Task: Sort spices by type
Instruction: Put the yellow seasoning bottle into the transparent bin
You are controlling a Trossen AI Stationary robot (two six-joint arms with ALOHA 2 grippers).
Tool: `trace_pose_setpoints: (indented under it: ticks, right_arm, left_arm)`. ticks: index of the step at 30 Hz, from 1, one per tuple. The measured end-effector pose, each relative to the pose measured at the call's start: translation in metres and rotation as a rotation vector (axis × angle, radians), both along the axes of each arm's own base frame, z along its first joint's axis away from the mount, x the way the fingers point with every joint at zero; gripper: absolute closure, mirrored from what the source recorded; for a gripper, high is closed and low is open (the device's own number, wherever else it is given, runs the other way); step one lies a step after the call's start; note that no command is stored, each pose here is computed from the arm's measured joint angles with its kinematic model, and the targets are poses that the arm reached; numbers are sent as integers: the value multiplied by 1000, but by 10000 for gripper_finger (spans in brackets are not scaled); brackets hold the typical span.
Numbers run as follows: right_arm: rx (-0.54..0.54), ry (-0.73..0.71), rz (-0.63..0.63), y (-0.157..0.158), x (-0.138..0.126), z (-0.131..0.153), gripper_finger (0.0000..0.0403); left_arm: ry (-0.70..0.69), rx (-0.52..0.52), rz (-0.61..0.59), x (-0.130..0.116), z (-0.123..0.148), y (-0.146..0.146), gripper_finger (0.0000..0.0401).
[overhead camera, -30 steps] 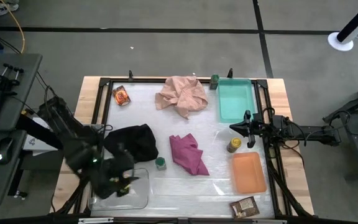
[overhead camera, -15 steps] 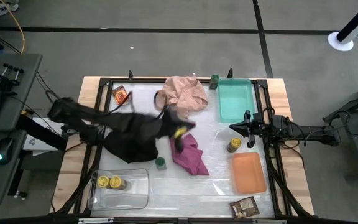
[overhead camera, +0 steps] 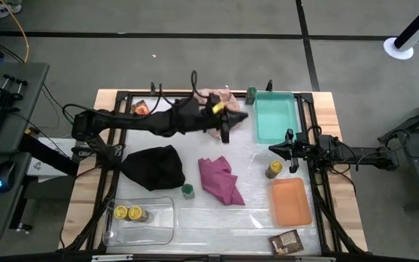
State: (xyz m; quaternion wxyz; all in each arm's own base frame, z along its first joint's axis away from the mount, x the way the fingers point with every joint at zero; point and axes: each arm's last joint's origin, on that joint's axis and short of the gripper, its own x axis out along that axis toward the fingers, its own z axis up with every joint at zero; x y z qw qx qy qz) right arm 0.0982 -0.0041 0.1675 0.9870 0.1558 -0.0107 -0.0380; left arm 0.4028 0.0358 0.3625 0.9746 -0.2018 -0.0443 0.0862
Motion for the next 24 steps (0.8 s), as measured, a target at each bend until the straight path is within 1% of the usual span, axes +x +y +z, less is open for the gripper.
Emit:
trace_pose_setpoints:
  ticks: [4, 7, 10, 11, 12, 14, 16, 17, 18, 20, 22, 24]
  right_arm:
    - [0, -1, 0, 0, 0, 0, 402]
    - [17, -25, -11, 0, 0, 2, 402]
    - [250, -156, 12, 0, -1, 13, 402]
    - [316, -212, 18, 0, -2, 18, 402]
    - [361, -262, 30, 0, -3, 22, 402]
    - [379, -348, 93, 1, -5, 33, 402]
    - [380, -336, 145, 2, -5, 49, 402]
    - [384, -277, 155, 3, -4, 55, 402]
    - [382, -187, 153, 3, -2, 62, 402]
    - [379, 70, 112, 3, 4, 72, 402]
    - [344, 318, 74, 3, 7, 81, 402]
    - [310, 563, 56, 4, 10, 84, 402]
  left_arm:
    - [-27, -2, 30, -5, 6, 11, 401]
    - [-42, -30, 26, -9, 12, 10, 401]
    - [-53, -28, 22, -14, 18, 8, 401]
    - [-44, -26, 22, -16, 20, 8, 401]
    - [-40, -26, 29, -18, 22, 8, 401]
    - [-14, -28, 40, -23, 24, 7, 401]
    - [21, -32, 60, -27, 24, 8, 401]
    - [44, -34, 71, -29, 24, 8, 401]
    - [59, -40, 82, -29, 22, 8, 401]
    - [83, -55, 86, -29, 20, 8, 401]
    - [97, -69, 86, -29, 18, 8, 401]
    - [130, -72, 81, -29, 15, 5, 401]
